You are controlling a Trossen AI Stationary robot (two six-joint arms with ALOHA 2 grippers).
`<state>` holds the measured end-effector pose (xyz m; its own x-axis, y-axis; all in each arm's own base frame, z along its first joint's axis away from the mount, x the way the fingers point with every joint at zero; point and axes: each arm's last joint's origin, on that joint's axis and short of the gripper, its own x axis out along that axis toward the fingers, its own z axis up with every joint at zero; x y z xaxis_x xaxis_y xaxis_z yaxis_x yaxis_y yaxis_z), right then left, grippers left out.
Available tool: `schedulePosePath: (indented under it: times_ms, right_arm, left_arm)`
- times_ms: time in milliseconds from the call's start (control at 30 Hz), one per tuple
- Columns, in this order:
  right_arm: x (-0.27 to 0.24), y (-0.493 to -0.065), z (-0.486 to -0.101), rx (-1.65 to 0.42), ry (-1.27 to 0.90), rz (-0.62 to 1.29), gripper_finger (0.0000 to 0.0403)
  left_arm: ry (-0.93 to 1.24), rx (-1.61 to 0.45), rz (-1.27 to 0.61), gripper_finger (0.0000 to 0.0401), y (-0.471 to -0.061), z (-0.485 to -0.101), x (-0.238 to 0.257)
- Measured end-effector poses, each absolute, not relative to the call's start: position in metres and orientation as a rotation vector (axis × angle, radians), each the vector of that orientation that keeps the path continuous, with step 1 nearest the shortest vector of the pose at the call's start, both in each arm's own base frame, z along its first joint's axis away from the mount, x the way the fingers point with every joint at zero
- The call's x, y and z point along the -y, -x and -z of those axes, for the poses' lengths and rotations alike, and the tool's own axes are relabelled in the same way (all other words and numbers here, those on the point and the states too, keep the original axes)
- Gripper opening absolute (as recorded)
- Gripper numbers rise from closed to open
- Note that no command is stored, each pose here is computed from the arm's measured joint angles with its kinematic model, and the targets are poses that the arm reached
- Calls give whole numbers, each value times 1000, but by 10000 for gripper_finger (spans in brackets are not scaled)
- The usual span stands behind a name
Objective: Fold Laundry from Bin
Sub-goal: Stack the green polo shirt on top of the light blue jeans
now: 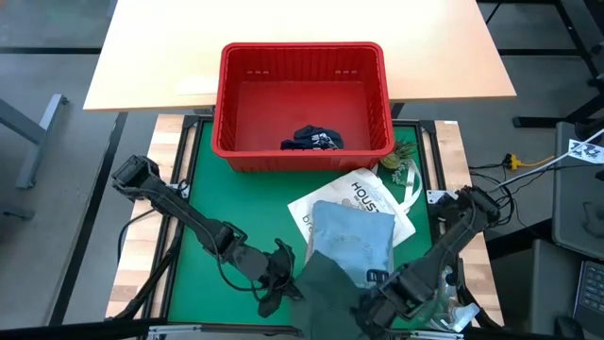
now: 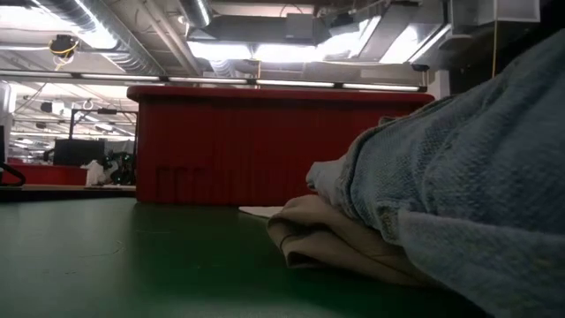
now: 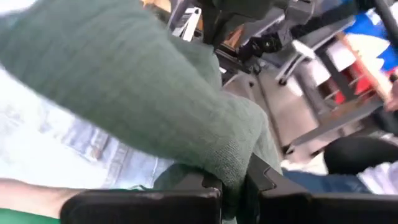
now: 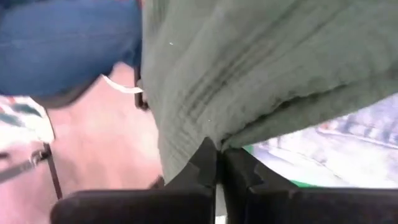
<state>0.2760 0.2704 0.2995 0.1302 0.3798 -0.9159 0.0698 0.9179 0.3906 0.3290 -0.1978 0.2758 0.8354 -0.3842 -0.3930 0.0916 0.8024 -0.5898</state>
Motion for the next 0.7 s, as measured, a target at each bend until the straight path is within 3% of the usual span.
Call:
schedulePosePath:
  times_ms: [333, 700]
  right_arm:
    - [-302, -267, -323, -1219, -507, -244, 6]
    - [-314, -258, -326, -1041, -596, -73, 7]
  left_arm:
    - [408, -484, 219, 4, -340, -345, 186]
    - [392, -460, 144, 4, -368, -342, 147]
